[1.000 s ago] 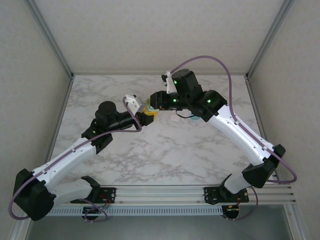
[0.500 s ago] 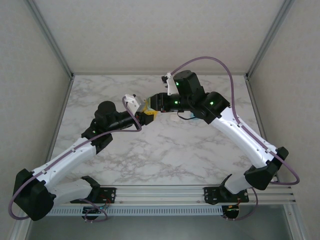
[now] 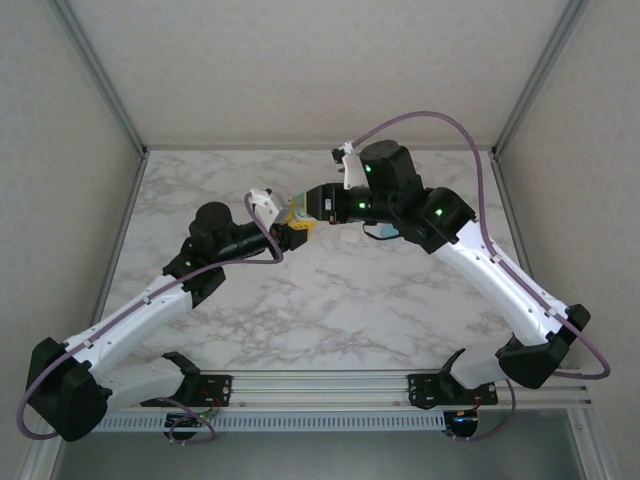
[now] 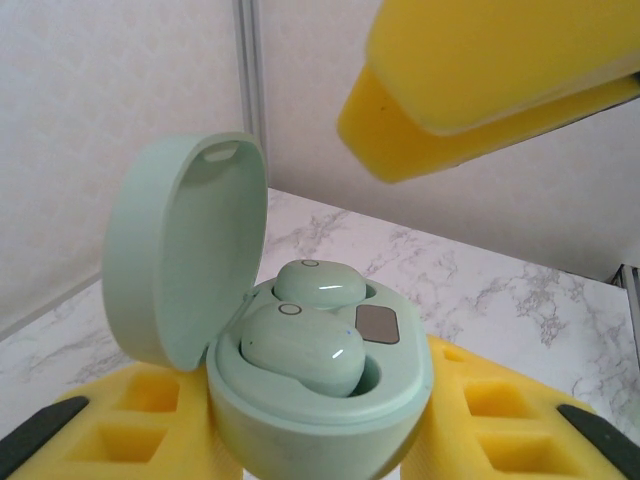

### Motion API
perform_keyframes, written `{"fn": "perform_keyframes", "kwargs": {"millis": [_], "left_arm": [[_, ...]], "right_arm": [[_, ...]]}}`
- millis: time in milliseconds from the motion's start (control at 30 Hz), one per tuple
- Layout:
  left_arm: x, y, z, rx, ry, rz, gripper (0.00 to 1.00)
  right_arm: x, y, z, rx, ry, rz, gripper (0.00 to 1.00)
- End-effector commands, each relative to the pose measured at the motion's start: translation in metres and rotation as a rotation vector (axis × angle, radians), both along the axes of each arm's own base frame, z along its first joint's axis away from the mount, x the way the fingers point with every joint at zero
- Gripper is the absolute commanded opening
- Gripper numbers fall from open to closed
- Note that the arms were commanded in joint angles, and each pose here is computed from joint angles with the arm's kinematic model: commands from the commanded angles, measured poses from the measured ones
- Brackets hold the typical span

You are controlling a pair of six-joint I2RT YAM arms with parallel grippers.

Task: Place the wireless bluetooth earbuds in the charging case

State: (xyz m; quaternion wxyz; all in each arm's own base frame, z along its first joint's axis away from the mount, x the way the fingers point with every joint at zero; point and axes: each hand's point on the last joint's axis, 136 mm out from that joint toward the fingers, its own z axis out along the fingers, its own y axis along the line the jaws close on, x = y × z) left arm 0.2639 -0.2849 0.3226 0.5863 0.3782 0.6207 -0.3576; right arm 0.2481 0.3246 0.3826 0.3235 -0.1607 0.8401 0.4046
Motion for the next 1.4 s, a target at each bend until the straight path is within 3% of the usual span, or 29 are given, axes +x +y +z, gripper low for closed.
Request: {"fn": "perform_keyframes", "kwargs": {"millis": [0, 133, 300, 567, 867, 1067, 1367], "left_arm": [[-0.007, -0.002, 0.025, -0.034, -0.062, -0.028, 0.19], [-0.014, -0.004, 0.023, -0.021, -0.071, -0.063, 0.19], [-0.027, -0.010, 0.022, 0.010, -0.094, -0.129, 0.19], [-0.035, -0.012, 0.028, 0.021, -0.121, -0.155, 0.19], [-0.028, -0.009, 0.034, 0.006, -0.127, -0.107, 0.19], [-0.025, -0.008, 0.038, -0.013, -0.127, -0.091, 0.19], [-0.026, -0.011, 0.051, -0.074, -0.124, -0.106, 0.20]], "right_arm": [[-0.001, -0.020, 0.016, 0.015, -0.091, -0.072, 0.32], [0.019, -0.055, 0.010, -0.034, -0.070, -0.259, 0.35], [0.033, -0.055, 0.013, 0.031, -0.010, -0.253, 0.41], [0.047, -0.024, -0.008, 0.046, 0.138, -0.132, 0.47], [0.027, -0.014, -0.025, 0.034, 0.216, -0.008, 0.49], [0.010, -0.014, -0.027, 0.105, 0.244, 0.033, 0.53], [-0.010, -0.011, -0.019, 0.363, 0.379, 0.189, 0.57]]}}
